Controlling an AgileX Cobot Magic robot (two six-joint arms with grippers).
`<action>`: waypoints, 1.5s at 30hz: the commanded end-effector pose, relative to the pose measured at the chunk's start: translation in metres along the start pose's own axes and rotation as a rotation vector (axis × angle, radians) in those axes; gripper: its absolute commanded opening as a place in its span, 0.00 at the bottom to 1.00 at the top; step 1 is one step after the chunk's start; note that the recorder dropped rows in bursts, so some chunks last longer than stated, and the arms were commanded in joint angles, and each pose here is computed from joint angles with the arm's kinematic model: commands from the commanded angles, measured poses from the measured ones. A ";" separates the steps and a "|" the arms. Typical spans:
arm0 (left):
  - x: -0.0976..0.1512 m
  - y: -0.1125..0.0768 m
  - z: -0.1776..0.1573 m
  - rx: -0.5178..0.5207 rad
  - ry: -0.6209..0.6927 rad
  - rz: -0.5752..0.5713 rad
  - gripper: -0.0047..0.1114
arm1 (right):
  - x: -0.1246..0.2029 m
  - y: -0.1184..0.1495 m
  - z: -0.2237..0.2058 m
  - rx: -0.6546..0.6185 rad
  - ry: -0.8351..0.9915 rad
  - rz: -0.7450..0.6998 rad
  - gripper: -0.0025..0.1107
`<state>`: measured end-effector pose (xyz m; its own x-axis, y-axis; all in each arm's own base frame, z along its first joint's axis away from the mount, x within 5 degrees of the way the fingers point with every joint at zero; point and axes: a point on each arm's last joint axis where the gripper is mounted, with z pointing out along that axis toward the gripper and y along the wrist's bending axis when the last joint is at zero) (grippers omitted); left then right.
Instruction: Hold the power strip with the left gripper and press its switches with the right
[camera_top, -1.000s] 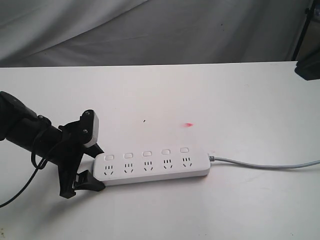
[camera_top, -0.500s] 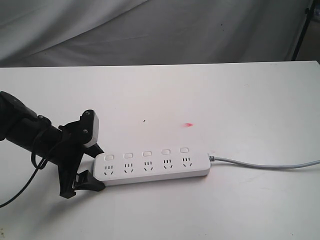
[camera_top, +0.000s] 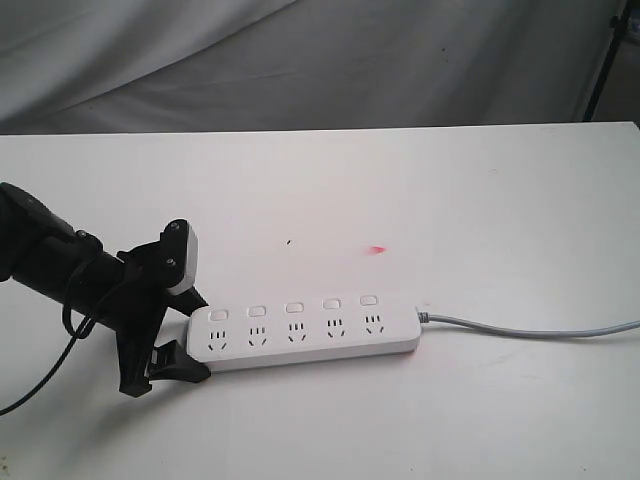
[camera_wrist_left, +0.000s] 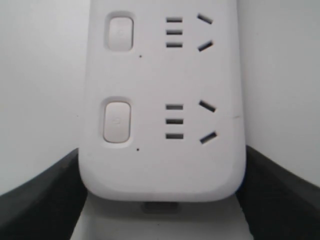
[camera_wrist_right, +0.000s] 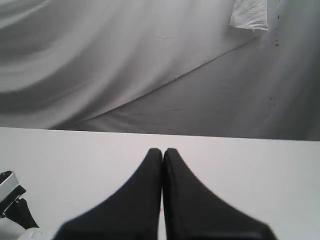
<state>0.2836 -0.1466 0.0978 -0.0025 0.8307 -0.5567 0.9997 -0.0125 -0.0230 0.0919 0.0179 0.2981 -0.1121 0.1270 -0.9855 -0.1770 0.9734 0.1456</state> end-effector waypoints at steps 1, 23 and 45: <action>-0.001 0.001 0.000 -0.004 -0.003 0.005 0.53 | 0.038 -0.005 -0.006 -0.003 0.001 0.058 0.02; -0.001 0.001 0.000 -0.004 -0.003 0.005 0.53 | 0.100 -0.015 -0.029 -0.001 -0.026 0.031 0.02; -0.001 0.001 0.000 -0.004 -0.003 0.005 0.53 | 0.100 -0.015 -0.029 0.002 -0.029 0.032 0.02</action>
<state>0.2836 -0.1466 0.0978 -0.0025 0.8307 -0.5567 0.9997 -0.0125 -0.0230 0.0552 0.0112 0.2013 -0.0901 0.1748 -0.9805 -0.1780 0.9658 0.1886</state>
